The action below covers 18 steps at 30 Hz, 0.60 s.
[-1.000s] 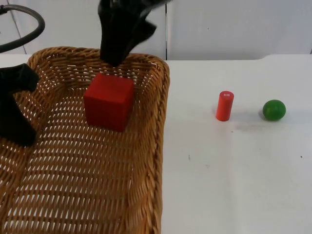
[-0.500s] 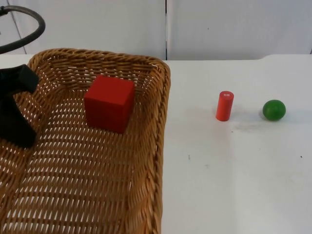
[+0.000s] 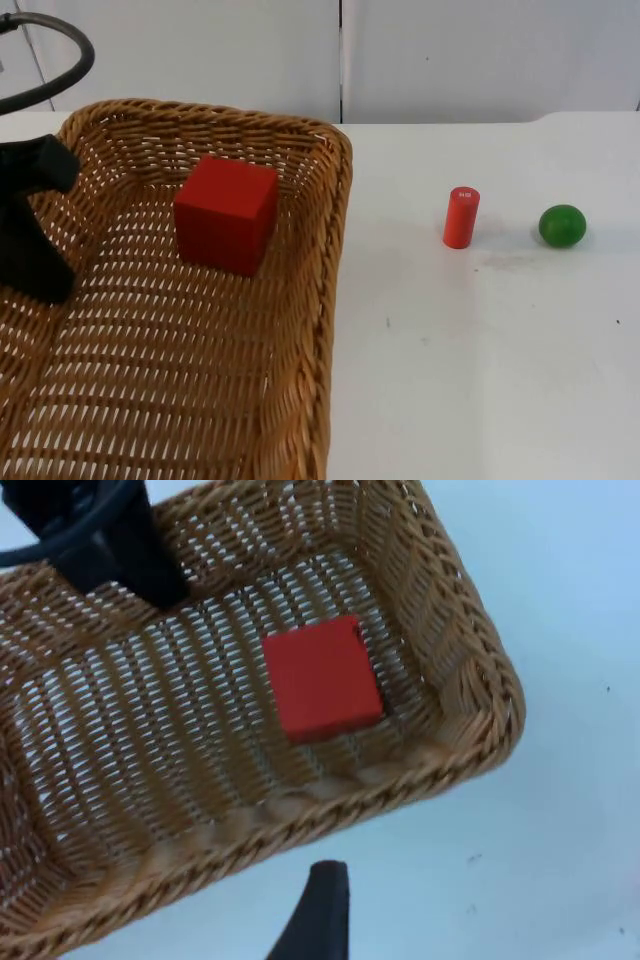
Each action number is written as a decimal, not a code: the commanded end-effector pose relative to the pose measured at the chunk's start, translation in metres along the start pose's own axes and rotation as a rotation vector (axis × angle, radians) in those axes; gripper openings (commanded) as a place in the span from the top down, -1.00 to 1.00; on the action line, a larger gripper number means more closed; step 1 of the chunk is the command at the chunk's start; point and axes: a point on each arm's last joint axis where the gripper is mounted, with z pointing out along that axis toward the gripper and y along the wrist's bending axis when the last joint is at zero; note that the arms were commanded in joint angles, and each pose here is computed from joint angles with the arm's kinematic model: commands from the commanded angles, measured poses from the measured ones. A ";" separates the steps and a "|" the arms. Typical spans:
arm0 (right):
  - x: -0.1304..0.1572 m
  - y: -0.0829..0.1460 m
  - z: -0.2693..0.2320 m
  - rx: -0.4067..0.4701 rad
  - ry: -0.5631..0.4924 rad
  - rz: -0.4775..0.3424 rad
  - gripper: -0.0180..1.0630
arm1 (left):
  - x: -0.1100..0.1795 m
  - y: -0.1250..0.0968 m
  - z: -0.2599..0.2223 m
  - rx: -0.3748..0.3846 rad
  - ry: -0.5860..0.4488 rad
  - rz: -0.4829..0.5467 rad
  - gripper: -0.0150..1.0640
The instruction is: Pick up the basket with the left hand and place the object to the left of the red cylinder into the basket with the right hand.
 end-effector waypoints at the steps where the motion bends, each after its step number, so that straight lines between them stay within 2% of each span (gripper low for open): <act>1: 0.008 0.004 -0.010 0.024 -0.029 0.005 -0.48 | -0.002 -0.003 -0.003 0.019 -0.019 -0.008 0.98; 11: 0.049 0.027 -0.034 0.059 -0.083 0.024 -0.48 | -0.002 -0.003 -0.003 0.020 -0.016 0.011 0.98; 18: 0.081 0.039 -0.034 0.068 -0.058 0.029 -0.48 | -0.002 -0.003 -0.003 0.020 -0.016 0.015 0.98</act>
